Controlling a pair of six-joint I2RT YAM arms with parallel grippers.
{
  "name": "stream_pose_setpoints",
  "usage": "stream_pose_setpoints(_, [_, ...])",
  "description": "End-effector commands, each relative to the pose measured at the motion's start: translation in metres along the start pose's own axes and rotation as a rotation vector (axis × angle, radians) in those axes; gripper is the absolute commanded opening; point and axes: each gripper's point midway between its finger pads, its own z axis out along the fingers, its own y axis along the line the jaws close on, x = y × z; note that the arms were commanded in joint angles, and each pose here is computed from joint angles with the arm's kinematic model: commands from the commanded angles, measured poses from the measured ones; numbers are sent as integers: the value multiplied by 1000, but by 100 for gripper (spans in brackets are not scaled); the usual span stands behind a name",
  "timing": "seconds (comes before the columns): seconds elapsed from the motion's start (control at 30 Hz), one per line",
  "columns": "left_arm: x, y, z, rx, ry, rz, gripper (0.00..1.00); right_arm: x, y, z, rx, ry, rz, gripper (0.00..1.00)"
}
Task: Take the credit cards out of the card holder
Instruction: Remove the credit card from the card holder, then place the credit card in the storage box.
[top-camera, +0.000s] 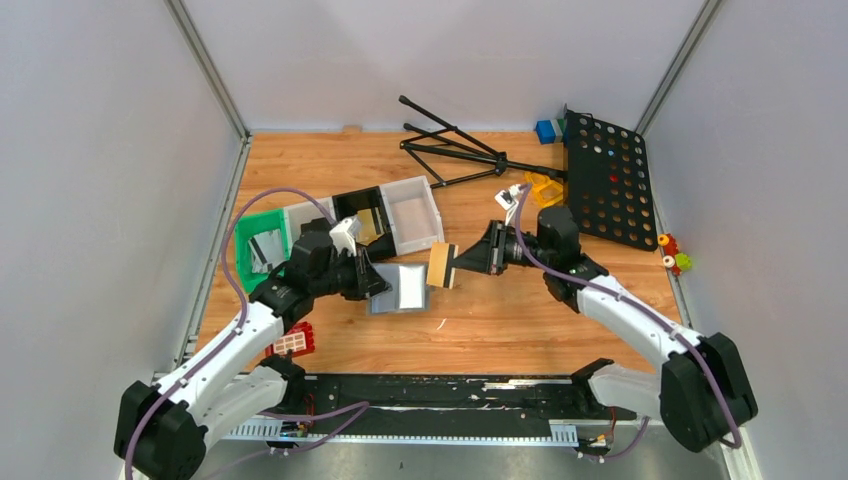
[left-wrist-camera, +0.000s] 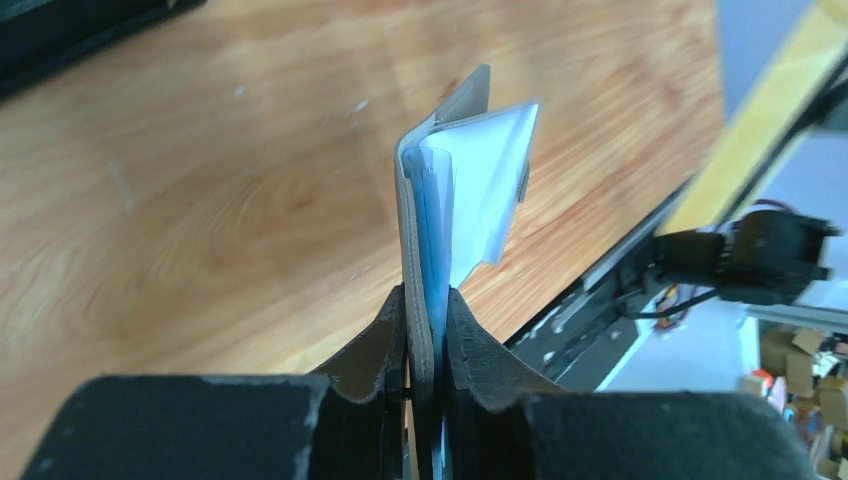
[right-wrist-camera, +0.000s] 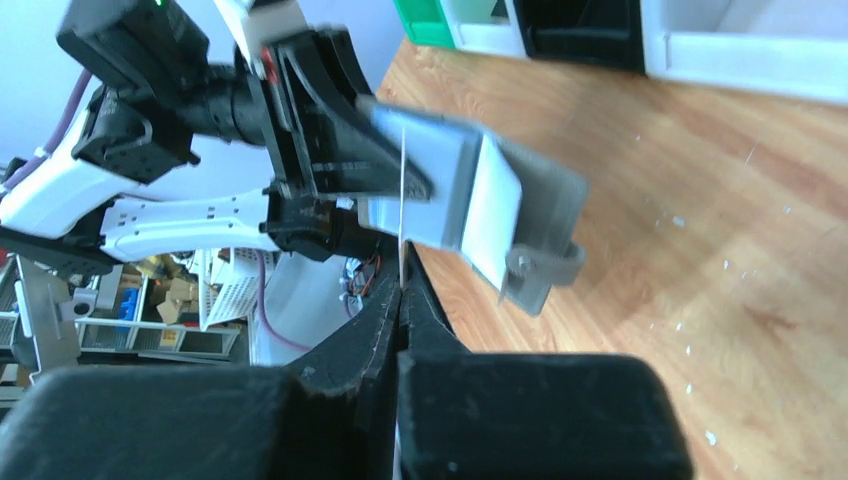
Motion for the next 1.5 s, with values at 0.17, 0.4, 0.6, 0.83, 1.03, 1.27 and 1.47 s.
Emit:
stream_pose_setpoints(0.17, [37,36,-13,-157,112,4,12,-56,-6,41,34,25,-83,0])
stream_pose_setpoints(0.4, [54,44,-3,-138,114,-53,11,-70,-23,70,54,77,-87,0])
stream_pose_setpoints(0.6, [65,53,0,-170,120,-46,10,-85,-34,92,66,103,-114,0])
stream_pose_setpoints(0.83, [68,57,2,-181,103,-43,10,-82,-54,135,94,157,-91,0])
stream_pose_setpoints(1.03, [71,62,3,-198,97,-56,11,-78,-61,182,103,188,-100,0])
stream_pose_setpoints(1.27, [73,64,6,-197,94,-68,11,-81,-72,217,126,196,-130,0])
stream_pose_setpoints(1.47, [66,63,3,-204,66,-44,12,-79,-90,240,219,225,-193,0])
